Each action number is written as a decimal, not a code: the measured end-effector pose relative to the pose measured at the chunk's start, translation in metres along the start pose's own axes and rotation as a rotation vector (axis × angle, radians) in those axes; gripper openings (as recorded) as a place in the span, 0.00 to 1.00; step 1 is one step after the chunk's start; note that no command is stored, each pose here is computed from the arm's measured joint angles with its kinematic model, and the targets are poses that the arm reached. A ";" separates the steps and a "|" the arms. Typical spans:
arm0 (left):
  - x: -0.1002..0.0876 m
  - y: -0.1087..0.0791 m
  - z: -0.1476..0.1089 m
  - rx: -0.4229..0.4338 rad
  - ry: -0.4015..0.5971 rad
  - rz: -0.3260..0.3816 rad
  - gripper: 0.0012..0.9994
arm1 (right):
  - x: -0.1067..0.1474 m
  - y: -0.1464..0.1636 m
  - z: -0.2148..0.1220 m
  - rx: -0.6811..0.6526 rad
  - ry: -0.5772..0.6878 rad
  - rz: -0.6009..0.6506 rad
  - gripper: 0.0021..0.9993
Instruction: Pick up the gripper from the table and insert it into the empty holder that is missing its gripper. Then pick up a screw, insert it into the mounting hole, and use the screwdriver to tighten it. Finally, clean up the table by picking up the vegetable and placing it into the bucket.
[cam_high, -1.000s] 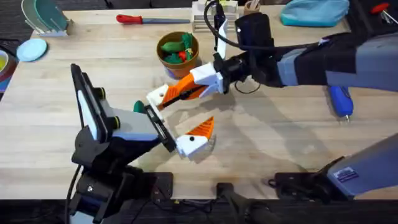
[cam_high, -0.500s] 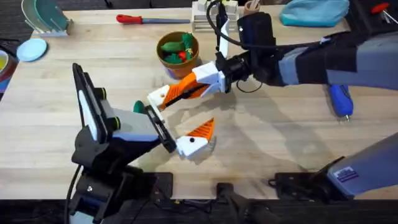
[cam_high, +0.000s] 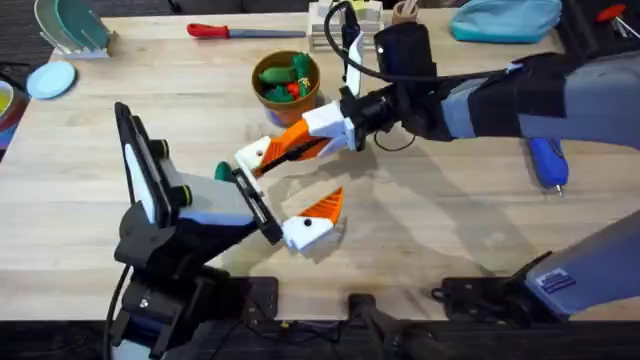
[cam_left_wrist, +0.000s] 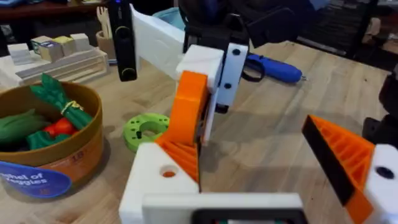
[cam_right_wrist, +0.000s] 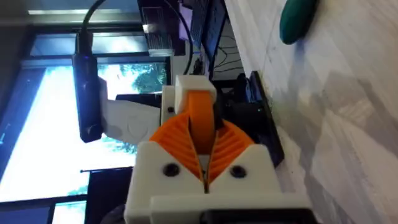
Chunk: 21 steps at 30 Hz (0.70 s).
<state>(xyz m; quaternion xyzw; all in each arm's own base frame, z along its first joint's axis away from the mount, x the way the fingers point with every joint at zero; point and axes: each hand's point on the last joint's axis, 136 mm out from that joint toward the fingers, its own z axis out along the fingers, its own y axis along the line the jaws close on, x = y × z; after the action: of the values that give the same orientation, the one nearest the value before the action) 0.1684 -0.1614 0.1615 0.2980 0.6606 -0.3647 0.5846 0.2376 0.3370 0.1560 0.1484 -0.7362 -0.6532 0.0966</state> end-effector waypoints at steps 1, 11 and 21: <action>0.000 0.000 0.000 -0.001 0.000 0.000 0.99 | 0.000 0.000 0.000 0.000 0.000 -0.001 0.01; 0.000 -0.001 0.000 0.004 0.001 0.007 0.99 | -0.003 -0.007 0.002 0.019 -0.014 0.020 0.43; 0.000 -0.003 0.000 0.014 0.002 0.025 0.99 | -0.003 -0.014 0.004 0.030 -0.018 0.039 0.94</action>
<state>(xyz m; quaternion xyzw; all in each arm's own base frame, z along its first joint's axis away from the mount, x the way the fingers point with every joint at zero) 0.1662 -0.1631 0.1615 0.3108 0.6546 -0.3617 0.5865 0.2407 0.3401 0.1423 0.1296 -0.7494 -0.6415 0.1003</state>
